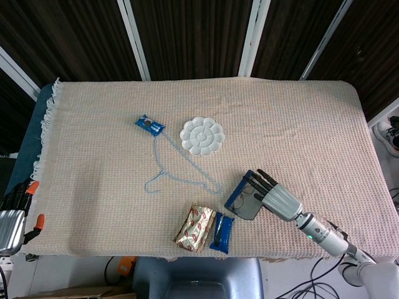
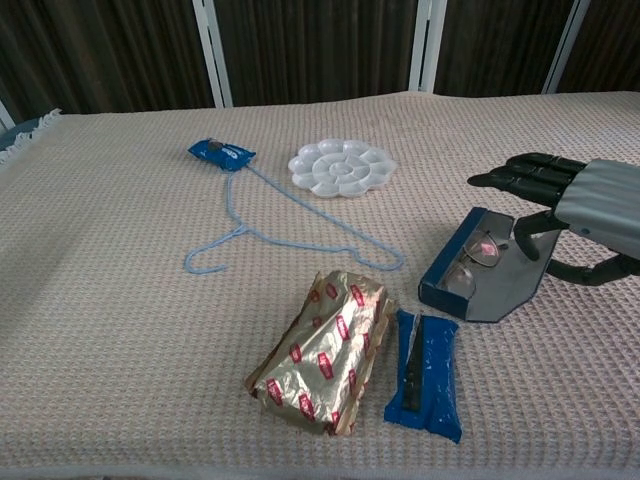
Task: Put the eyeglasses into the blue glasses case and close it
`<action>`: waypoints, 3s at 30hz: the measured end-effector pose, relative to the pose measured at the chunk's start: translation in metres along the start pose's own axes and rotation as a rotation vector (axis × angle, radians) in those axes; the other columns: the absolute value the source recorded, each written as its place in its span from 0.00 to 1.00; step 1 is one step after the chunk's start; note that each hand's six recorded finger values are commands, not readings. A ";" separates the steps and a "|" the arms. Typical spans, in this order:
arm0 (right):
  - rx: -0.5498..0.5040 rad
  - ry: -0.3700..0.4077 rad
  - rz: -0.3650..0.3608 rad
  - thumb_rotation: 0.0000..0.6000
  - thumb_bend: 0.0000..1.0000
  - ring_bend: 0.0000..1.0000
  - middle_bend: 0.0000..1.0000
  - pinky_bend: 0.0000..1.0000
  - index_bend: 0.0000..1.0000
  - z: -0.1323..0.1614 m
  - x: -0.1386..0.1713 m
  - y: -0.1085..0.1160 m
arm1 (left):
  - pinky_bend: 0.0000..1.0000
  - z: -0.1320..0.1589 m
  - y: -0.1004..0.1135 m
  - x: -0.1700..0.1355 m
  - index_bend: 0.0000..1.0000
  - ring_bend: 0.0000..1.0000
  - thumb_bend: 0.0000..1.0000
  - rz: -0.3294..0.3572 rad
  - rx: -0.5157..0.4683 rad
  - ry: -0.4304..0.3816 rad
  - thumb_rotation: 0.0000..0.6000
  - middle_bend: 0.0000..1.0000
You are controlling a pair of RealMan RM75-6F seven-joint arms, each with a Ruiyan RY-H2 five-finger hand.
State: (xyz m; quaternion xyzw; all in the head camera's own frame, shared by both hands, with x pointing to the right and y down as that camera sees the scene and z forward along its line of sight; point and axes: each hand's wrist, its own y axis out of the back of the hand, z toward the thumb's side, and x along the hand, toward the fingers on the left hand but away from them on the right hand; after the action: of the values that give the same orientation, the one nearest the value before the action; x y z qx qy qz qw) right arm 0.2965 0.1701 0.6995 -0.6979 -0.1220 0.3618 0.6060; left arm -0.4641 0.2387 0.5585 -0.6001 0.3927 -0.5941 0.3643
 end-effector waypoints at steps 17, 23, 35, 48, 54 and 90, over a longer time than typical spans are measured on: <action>-0.003 0.043 -0.012 1.00 0.55 0.00 0.11 0.00 0.80 0.010 -0.046 0.011 | 0.17 0.000 -0.001 0.001 0.00 0.05 0.43 -0.011 0.000 -0.001 1.00 0.00; -0.005 0.037 0.005 1.00 0.55 0.00 0.11 0.00 0.80 0.010 -0.055 0.011 | 0.17 -0.002 -0.001 0.001 0.00 0.05 0.43 -0.010 -0.003 -0.001 1.00 0.00; -0.019 0.036 -0.011 1.00 0.55 0.00 0.11 0.00 0.79 0.008 -0.062 0.018 | 0.17 -0.002 -0.001 0.001 0.00 0.05 0.43 -0.012 -0.002 -0.001 1.00 0.00; -0.004 0.030 0.020 1.00 0.55 0.00 0.11 0.00 0.78 0.009 -0.094 0.020 | 0.17 0.000 -0.004 0.001 0.00 0.05 0.43 -0.021 0.008 -0.006 1.00 0.00; 0.004 0.028 0.044 1.00 0.55 0.00 0.11 0.00 0.69 0.012 -0.108 0.015 | 0.17 0.000 -0.003 0.001 0.00 0.05 0.43 -0.020 0.006 -0.007 1.00 0.00; -0.220 -0.441 0.104 1.00 0.36 0.00 0.00 0.00 0.03 -0.006 0.047 0.077 | 0.15 0.017 -0.001 0.000 0.00 0.00 0.43 0.050 -0.001 -0.121 1.00 0.00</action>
State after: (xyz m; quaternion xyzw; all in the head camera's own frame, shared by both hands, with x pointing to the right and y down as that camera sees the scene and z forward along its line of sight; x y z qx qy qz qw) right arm 0.3132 0.1760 0.6111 -0.6693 -0.2538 0.5205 0.4656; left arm -0.4475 0.2384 0.5595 -0.6248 0.3851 -0.5475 0.4019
